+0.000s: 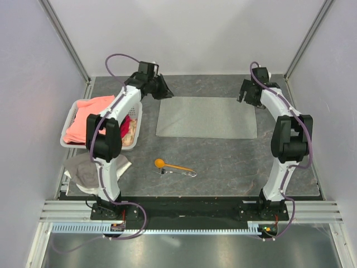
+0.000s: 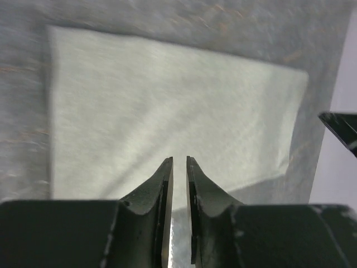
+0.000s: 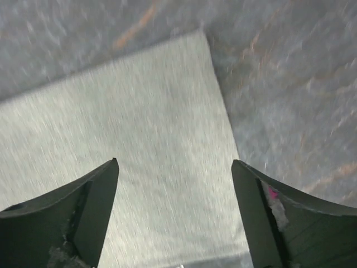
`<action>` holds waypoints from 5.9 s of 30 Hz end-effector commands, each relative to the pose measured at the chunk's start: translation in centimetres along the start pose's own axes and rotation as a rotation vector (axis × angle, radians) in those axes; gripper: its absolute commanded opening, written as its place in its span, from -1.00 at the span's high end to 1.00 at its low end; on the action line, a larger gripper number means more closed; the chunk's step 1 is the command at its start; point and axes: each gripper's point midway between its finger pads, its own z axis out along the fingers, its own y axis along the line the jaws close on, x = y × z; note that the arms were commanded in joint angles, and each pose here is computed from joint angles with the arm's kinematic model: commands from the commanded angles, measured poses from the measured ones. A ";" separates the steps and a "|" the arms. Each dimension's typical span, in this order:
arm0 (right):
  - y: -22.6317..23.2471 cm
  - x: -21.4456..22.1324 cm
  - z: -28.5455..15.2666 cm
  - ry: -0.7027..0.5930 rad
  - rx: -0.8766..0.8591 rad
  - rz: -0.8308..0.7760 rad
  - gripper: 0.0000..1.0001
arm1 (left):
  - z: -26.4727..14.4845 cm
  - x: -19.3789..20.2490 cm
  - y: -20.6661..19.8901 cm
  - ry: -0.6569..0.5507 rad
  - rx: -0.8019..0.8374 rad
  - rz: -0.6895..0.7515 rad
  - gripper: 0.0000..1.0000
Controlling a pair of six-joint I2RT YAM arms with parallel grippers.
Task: Fold the napkin into a case and place the utensils inside
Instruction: Pick up the rectangle-folded napkin from the center of the board, then fold the rectangle-folded napkin at the center of the board.
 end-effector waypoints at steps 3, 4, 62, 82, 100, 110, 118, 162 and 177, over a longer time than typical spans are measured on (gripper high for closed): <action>-3.0 0.9 -0.8 0.028 -0.010 -0.015 -0.86 | 1.7 9.6 -5.2 0.140 0.033 0.218 0.65; -3.4 0.9 -0.5 0.032 -0.010 -0.049 -0.81 | 2.1 10.9 -5.8 0.158 0.034 0.236 0.67; -5.2 13.0 6.7 0.346 -0.035 -0.259 0.10 | 5.6 10.5 -5.9 0.227 0.086 0.188 0.74; -3.4 8.1 3.9 0.202 -0.117 -0.203 1.00 | 8.9 10.4 -1.9 0.244 0.009 0.135 0.77; -10.7 3.3 -1.2 0.099 0.148 -0.091 1.00 | 10.4 20.0 -5.5 0.380 0.037 0.089 0.82; -9.8 2.9 -2.8 0.079 0.124 -0.124 1.00 | 7.4 18.2 -9.6 0.341 0.138 0.101 0.81; -5.3 4.4 -3.6 0.093 0.066 -0.188 1.00 | 5.1 13.3 -4.4 0.276 0.069 0.048 0.81; 23.1 15.1 -12.4 0.083 -0.391 -0.188 1.00 | 5.1 16.9 3.3 0.298 -0.090 0.033 0.83; 26.7 18.0 -12.1 0.147 -0.484 -0.151 1.00 | 4.9 16.8 3.3 0.291 -0.092 0.038 0.82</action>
